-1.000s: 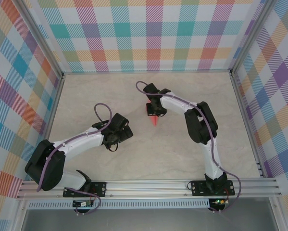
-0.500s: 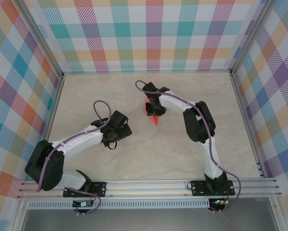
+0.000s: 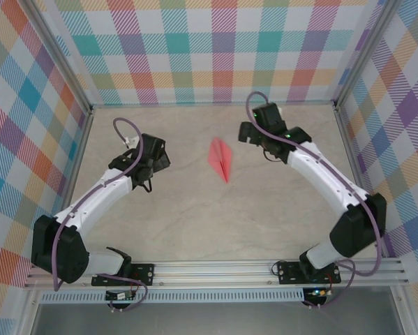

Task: Fold a paper plane with a square sheet of paper (pick it up from the middle)
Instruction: Move a paper plane to the center of the table, then reset both arms

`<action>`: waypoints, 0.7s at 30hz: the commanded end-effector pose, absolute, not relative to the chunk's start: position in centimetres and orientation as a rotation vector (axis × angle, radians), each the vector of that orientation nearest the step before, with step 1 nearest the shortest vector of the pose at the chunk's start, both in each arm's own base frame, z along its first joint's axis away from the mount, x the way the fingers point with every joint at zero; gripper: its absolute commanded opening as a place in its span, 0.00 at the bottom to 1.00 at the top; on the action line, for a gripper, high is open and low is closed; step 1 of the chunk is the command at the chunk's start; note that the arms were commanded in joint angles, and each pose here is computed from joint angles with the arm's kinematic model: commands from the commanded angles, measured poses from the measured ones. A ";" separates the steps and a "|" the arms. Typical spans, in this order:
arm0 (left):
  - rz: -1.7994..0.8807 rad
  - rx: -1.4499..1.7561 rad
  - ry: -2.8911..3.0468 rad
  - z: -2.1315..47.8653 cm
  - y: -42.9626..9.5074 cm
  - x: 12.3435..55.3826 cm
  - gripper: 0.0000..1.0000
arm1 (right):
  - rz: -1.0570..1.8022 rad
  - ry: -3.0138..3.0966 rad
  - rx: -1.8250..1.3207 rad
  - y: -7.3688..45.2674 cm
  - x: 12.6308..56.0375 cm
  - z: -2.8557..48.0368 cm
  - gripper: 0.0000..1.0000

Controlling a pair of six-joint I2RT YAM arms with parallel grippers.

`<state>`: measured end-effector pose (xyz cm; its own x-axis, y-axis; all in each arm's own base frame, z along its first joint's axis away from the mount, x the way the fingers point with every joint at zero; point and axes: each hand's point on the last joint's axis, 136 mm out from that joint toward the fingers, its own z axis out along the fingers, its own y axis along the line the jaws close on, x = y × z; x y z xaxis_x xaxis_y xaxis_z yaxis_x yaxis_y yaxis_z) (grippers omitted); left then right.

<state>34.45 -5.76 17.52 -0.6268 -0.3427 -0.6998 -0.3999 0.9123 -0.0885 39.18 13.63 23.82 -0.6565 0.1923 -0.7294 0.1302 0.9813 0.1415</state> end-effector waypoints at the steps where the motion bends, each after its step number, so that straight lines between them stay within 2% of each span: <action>1: 0.303 -0.508 2.145 19.5 -1.3 34.8 0.98 | -0.117 2.218 0.343 7.5 38.9 21.8 1.00; 6: 0.389 -0.557 1.967 19.1 2.4 34.2 0.96 | -0.247 2.158 0.564 0.1 36.9 17.7 1.00; 10: 0.411 -0.537 1.860 17.8 4.0 33.4 1.00 | -0.291 2.128 0.656 -3.2 35.9 14.4 1.00; 16: 0.313 -0.494 1.895 14.6 5.1 34.1 1.00 | -0.386 2.132 0.470 -4.0 37.1 11.5 1.00; 21: 0.172 -0.333 1.898 12.6 3.0 36.1 0.99 | -0.240 2.061 0.316 -2.4 38.3 10.6 1.00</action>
